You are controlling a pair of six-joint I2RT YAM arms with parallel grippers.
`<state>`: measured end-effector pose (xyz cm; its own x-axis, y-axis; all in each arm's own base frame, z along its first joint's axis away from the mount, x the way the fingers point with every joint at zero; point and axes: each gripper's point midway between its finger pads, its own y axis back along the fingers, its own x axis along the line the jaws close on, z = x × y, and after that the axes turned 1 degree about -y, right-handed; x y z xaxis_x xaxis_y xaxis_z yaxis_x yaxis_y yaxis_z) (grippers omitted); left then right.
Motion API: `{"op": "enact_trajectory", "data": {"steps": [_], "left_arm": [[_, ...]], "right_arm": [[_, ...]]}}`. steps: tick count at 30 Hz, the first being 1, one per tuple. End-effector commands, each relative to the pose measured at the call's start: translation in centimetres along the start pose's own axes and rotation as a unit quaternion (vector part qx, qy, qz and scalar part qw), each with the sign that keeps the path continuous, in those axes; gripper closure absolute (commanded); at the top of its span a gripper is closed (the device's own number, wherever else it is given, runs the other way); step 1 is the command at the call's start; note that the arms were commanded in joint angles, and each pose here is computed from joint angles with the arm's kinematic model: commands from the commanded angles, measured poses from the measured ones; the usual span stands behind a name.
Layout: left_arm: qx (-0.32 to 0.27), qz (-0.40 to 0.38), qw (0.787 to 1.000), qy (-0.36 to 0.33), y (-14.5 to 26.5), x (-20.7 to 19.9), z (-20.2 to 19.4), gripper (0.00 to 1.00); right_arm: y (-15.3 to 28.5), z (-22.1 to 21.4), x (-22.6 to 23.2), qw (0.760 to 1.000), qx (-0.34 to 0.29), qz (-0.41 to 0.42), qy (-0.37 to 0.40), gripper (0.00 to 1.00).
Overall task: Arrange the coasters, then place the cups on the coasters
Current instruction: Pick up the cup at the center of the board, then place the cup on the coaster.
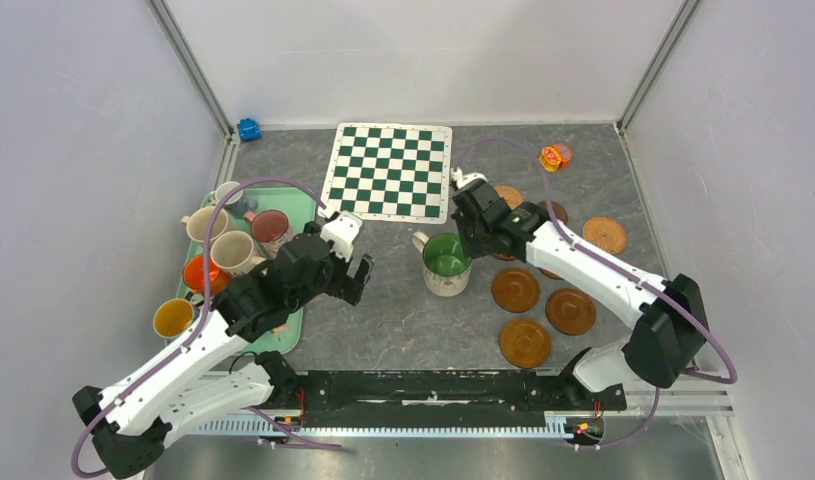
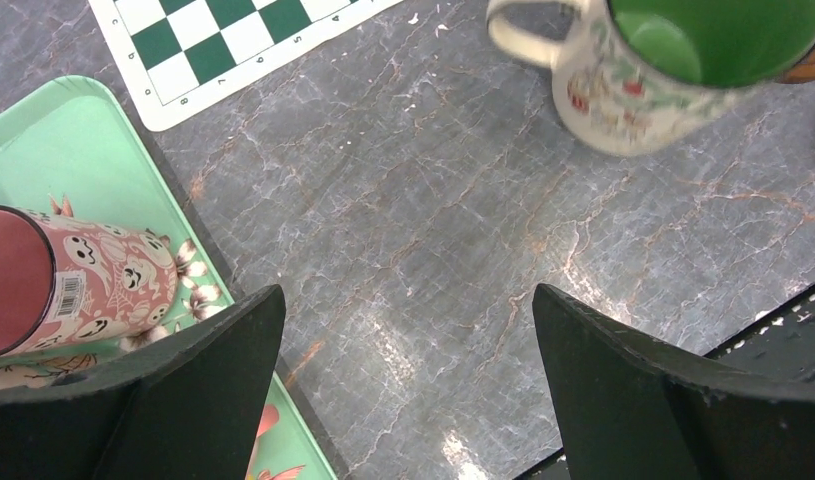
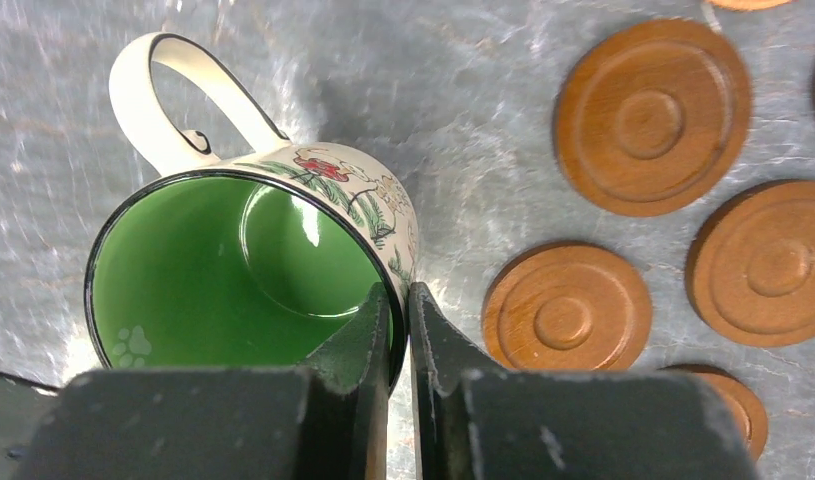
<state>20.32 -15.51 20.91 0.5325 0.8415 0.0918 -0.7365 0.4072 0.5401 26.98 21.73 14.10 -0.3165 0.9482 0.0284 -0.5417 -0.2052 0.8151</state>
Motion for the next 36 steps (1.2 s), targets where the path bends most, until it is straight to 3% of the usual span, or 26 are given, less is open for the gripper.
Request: {"op": "enact_trajectory", "data": {"steps": [1, 10, 15, 19, 28, 36], "left_arm": [[-0.010, 0.026, 1.000, 0.012, 0.2, 0.9, 0.3, 0.00], [-0.005, 0.044, 0.999, 0.012, 0.1, 1.5, 0.2, 0.00], [-0.008, 0.048, 0.999, 0.015, 0.2, 1.6, 0.3, 0.00], [-0.010, 0.048, 0.999, 0.016, 0.1, 1.6, 0.3, 0.00], [-0.006, 0.069, 0.997, 0.016, -0.2, 2.2, -0.1, 0.00], [-0.007, 0.097, 0.995, 0.014, -0.3, 3.2, -0.3, 0.00]], "right_arm": [[4.6, 7.7, -2.5, 0.990, -0.118, 0.016, -0.078, 1.00], [7.5, 8.7, -16.6, 0.971, -0.146, -0.119, -0.150, 1.00], [8.5, 7.6, -24.5, 0.943, -0.152, -0.191, -0.226, 1.00], [9.3, 6.0, -29.6, 0.907, -0.173, -0.237, -0.302, 1.00], [9.3, 4.3, -35.7, 0.847, -0.202, -0.294, -0.394, 1.00], [8.9, 4.4, -38.5, 0.824, -0.215, -0.324, -0.412, 1.00]]}}
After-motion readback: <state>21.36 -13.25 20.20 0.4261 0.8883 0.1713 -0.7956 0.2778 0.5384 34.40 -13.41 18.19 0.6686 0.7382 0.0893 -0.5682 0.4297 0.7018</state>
